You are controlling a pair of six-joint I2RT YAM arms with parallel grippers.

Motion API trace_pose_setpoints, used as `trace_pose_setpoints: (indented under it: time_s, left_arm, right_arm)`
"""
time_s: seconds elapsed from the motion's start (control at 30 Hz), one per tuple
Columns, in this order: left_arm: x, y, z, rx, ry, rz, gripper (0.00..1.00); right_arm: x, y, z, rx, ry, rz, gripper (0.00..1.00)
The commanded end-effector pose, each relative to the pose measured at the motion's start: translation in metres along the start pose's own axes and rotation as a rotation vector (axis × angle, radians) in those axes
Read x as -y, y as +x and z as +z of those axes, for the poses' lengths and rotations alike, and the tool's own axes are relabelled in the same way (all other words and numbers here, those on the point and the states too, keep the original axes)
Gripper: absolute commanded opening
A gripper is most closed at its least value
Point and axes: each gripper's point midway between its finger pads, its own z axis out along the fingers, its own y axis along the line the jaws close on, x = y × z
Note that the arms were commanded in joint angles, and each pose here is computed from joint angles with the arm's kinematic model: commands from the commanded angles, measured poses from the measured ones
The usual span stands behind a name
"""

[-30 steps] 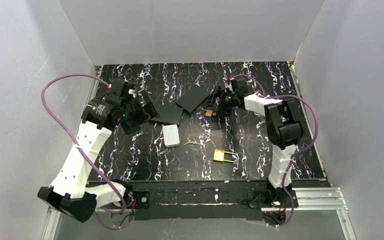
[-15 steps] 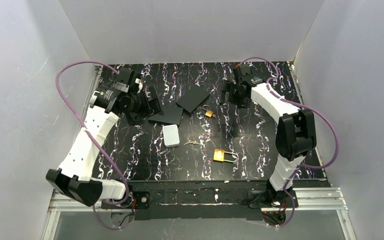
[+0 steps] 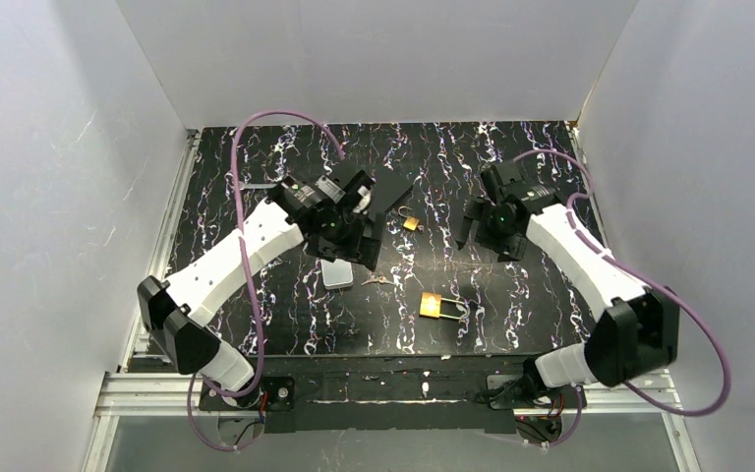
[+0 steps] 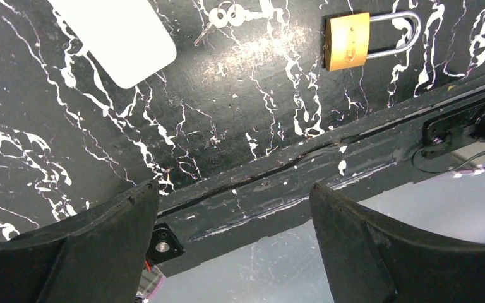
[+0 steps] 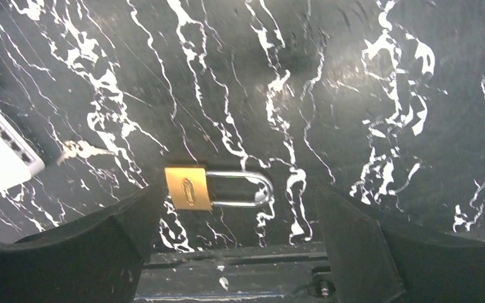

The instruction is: Unlock with the key

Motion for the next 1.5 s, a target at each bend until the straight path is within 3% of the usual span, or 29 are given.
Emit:
trace_pose_setpoints:
  time_s: [0.0, 0.13, 0.27, 0.33, 0.57, 0.77, 0.87, 1.07, 1.47]
  left_arm:
    - [-0.001, 0.0, 0.012, 0.018, -0.062, 0.098, 0.86]
    - [0.003, 0.009, 0.029, -0.04, -0.075, 0.059, 0.81]
    - [-0.006, 0.015, 0.029, -0.029, -0.12, -0.016, 0.77]
    - [-0.019, 0.022, 0.021, -0.017, -0.167, -0.081, 0.75]
    - [-0.058, 0.072, 0.005, 0.006, -0.196, -0.264, 0.76]
    - [-0.087, 0.092, -0.025, 0.111, -0.198, -0.42, 0.76]
    - [-0.096, 0.1, -0.036, 0.152, -0.18, -0.458, 0.76]
    - [-0.112, 0.117, -0.055, 0.187, -0.208, -0.463, 0.76]
    - [-0.112, 0.127, -0.06, 0.204, -0.176, -0.505, 0.76]
  right_arm:
    - [0.022, 0.015, -0.02, 0.031, 0.029, 0.017, 0.98]
    - [0.02, 0.022, -0.036, 0.056, -0.053, -0.068, 0.98]
    - [-0.029, 0.026, -0.057, 0.124, -0.407, -0.257, 0.94]
    - [-0.044, 0.023, -0.063, 0.16, -0.487, -0.362, 0.93]
    - [-0.115, 0.038, -0.043, 0.247, -0.54, -0.852, 0.92]
    - [-0.182, 0.067, -0.012, 0.376, -0.619, -1.202, 0.94]
    - [-0.196, 0.075, 0.009, 0.349, -0.642, -1.287, 0.9]
    - [-0.193, 0.086, 0.057, 0.238, -0.506, -1.458, 0.79]
    - [-0.206, 0.094, 0.092, 0.227, -0.476, -1.507, 0.74]
